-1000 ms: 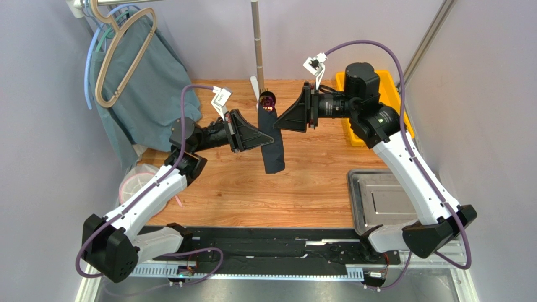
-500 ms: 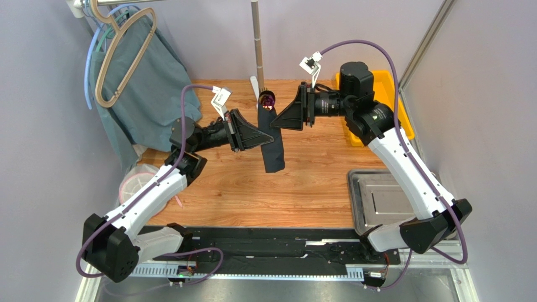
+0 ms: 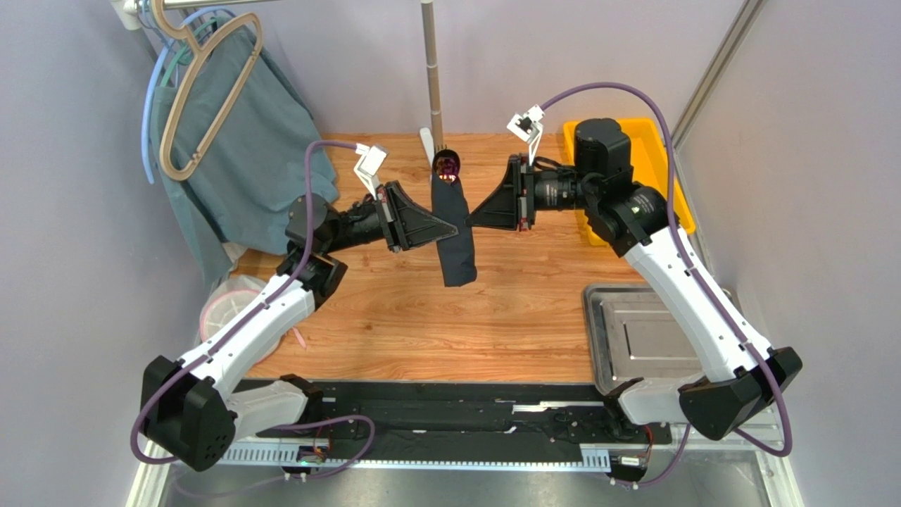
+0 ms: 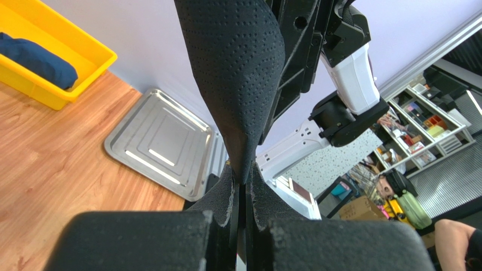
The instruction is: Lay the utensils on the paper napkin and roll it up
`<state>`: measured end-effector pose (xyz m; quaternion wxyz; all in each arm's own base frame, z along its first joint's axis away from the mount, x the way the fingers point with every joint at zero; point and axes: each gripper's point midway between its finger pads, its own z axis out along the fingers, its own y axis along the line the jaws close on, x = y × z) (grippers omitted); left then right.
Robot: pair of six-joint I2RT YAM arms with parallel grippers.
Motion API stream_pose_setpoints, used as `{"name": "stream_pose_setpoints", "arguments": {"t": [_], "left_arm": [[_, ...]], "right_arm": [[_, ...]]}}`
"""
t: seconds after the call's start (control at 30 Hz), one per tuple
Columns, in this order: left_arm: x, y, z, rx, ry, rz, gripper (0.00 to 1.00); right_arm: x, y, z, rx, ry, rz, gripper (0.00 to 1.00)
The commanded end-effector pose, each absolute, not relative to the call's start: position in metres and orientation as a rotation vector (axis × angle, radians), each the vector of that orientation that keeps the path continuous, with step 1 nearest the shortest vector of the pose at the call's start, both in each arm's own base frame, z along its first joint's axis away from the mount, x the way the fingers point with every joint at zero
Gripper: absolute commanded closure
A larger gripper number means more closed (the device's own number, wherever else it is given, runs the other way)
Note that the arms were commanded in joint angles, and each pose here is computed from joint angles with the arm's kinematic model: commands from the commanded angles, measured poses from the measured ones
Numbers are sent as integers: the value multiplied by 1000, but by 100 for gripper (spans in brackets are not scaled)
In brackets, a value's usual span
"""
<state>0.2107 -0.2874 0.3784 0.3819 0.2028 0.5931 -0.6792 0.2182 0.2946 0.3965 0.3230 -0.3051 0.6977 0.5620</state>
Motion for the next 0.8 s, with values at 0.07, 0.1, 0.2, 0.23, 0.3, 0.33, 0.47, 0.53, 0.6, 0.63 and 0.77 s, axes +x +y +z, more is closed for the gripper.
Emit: {"name": "stream_pose_setpoints", "arguments": {"t": [0.07, 0.1, 0.2, 0.23, 0.3, 0.33, 0.47, 0.53, 0.6, 0.63, 0.77], "left_arm": [[214, -281, 411, 552, 1392, -1690, 100], [215, -281, 412, 552, 1394, -1690, 100], [217, -281, 416, 553, 1389, -1688, 100], [218, -281, 417, 550, 1389, -1690, 100], [219, -282, 417, 547, 1392, -1689, 100], [220, -282, 416, 546, 1394, -1689, 100], [221, -283, 417, 544, 1393, -1687, 100], [221, -282, 417, 542, 1393, -1682, 100], [221, -282, 415, 542, 1399, -1680, 100], [222, -282, 415, 539, 1399, -1678, 100], [222, -282, 415, 543, 1398, -1679, 100]], "right_arm": [[216, 289, 397, -814, 1827, 1432, 48], [217, 288, 393, -813, 1832, 1412, 40], [213, 286, 380, -813, 1861, 1420, 37], [210, 287, 378, -816, 1868, 1433, 37], [206, 289, 369, -825, 1883, 1455, 39], [202, 292, 368, -839, 1880, 1468, 40], [198, 296, 359, -851, 1903, 1491, 65], [199, 297, 361, -858, 1900, 1493, 84], [197, 297, 364, -874, 1885, 1495, 100], [197, 297, 365, -876, 1880, 1494, 100], [195, 295, 365, -872, 1892, 1487, 89]]}}
